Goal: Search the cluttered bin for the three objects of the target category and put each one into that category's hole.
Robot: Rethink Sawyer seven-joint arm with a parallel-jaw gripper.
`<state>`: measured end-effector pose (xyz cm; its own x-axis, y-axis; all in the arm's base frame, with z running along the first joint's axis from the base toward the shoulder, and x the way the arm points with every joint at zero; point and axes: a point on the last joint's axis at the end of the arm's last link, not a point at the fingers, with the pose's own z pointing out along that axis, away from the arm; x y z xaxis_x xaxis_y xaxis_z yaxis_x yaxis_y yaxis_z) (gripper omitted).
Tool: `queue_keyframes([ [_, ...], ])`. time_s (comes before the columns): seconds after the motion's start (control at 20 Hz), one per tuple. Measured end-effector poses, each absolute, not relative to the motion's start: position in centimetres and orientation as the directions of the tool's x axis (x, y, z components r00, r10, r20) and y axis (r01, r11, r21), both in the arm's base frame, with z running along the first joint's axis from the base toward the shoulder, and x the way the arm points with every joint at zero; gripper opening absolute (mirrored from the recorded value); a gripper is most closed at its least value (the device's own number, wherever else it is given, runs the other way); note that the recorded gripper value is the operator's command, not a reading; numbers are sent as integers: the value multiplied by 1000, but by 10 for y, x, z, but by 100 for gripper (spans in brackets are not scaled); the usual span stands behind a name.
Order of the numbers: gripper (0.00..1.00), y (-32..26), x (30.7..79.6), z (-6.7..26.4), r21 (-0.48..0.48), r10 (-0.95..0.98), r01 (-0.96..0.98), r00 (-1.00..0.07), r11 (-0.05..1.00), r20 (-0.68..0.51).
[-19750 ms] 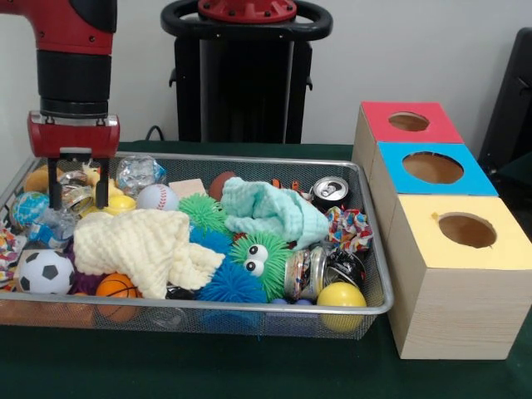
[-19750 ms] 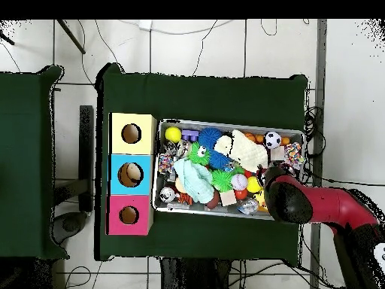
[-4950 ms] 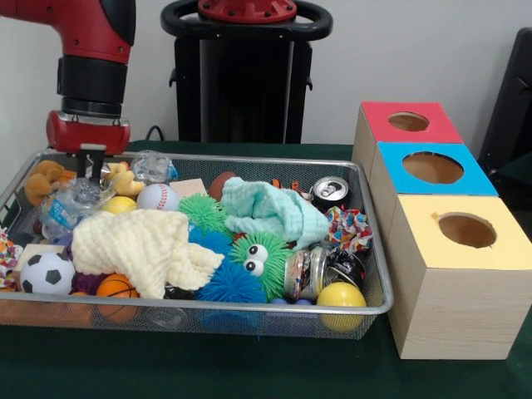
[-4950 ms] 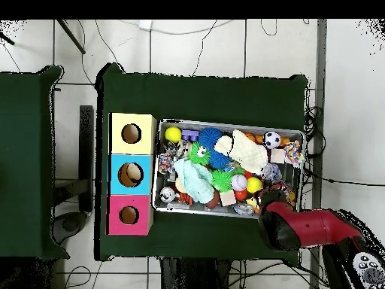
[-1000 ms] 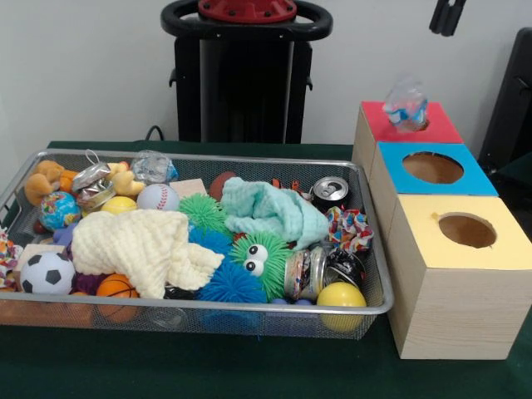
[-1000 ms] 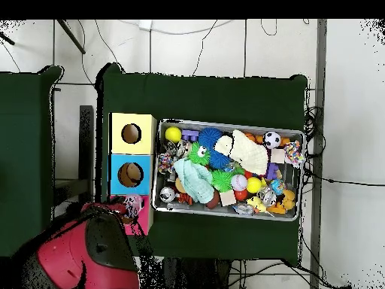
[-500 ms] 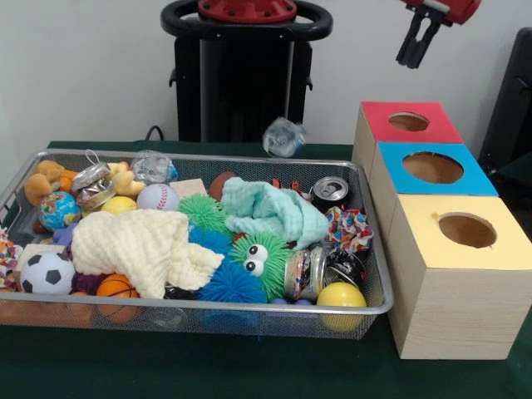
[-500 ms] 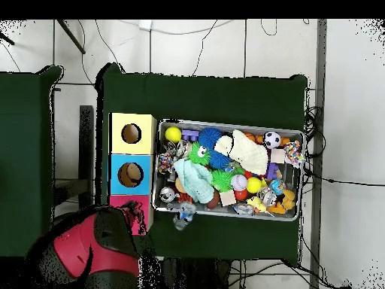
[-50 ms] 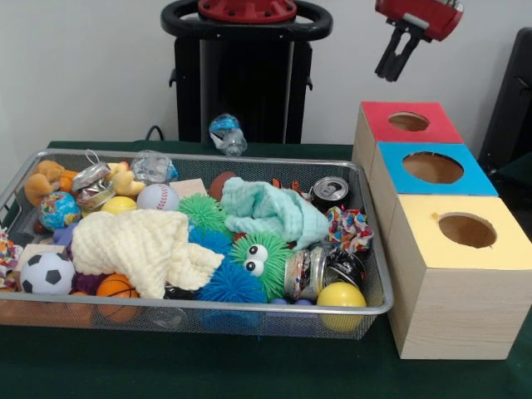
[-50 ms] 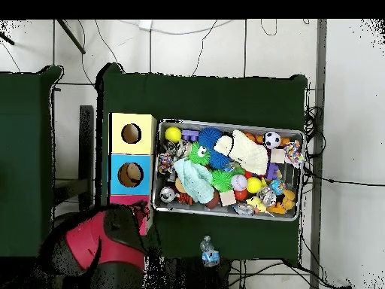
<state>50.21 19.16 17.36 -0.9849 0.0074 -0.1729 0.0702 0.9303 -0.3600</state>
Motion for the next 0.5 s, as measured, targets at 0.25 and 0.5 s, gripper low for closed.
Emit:
queue_keyframes([
  [0.25,0,145,534,181,-301,94,173,-961,938,-258],
  [0.5,0,41,578,206,-228,274,364,-897,903,-346],
])
